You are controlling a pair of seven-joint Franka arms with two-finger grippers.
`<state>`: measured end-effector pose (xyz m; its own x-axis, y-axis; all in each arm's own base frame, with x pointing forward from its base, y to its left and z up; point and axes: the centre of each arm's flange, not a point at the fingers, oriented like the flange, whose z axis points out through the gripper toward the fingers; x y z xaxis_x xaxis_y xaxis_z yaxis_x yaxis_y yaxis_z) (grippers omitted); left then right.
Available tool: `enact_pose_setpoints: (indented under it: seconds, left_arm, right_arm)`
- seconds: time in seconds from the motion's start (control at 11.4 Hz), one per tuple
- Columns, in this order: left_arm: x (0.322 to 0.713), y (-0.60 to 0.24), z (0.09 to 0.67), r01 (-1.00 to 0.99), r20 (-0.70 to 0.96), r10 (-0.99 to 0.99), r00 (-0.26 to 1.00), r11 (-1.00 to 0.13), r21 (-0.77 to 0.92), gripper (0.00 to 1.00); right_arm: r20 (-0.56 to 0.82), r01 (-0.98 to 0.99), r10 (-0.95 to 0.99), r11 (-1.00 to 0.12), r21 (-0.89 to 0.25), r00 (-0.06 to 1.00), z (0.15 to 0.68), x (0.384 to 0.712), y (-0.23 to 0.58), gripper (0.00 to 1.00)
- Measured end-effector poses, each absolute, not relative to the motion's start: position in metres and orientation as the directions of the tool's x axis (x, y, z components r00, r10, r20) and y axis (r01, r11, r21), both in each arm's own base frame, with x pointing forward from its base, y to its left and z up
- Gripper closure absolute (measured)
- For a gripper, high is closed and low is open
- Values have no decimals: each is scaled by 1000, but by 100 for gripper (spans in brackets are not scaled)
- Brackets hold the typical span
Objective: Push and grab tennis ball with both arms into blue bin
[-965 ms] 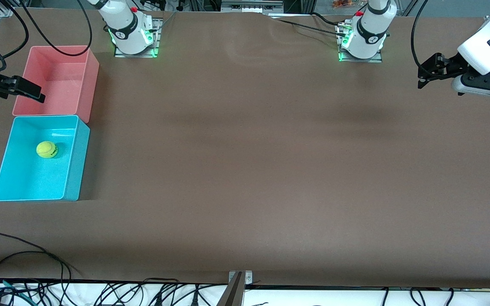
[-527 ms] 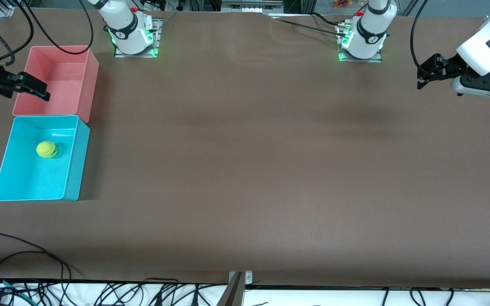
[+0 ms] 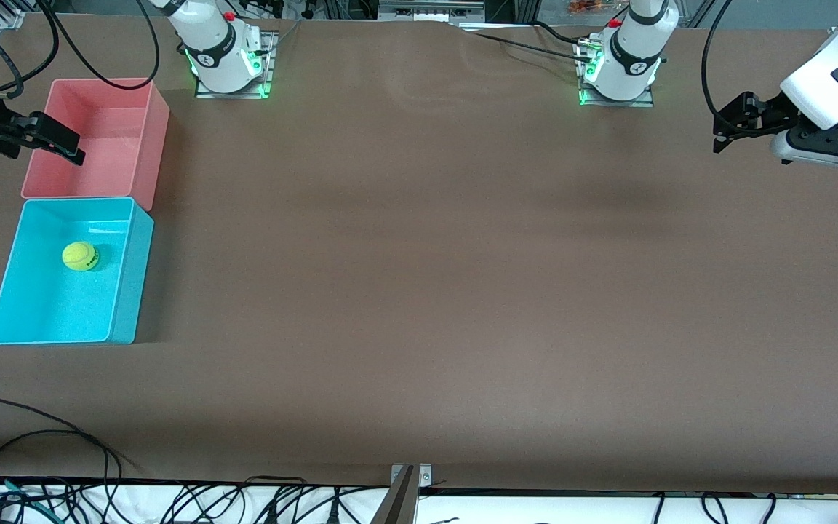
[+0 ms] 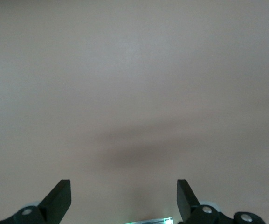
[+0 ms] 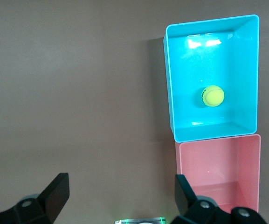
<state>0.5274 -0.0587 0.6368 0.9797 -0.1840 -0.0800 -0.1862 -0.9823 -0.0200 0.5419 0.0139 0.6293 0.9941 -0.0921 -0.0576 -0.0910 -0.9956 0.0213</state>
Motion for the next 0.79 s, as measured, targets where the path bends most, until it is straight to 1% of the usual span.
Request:
enact_pose_setpoints:
  seconds: [0.79]
  left_arm:
    - [526, -71, 637, -202, -80, -200, 977, -979, -21, 0]
  right_arm:
    - [-44, -100, -100, -995, 9, 994, 629, 544, 12, 0]
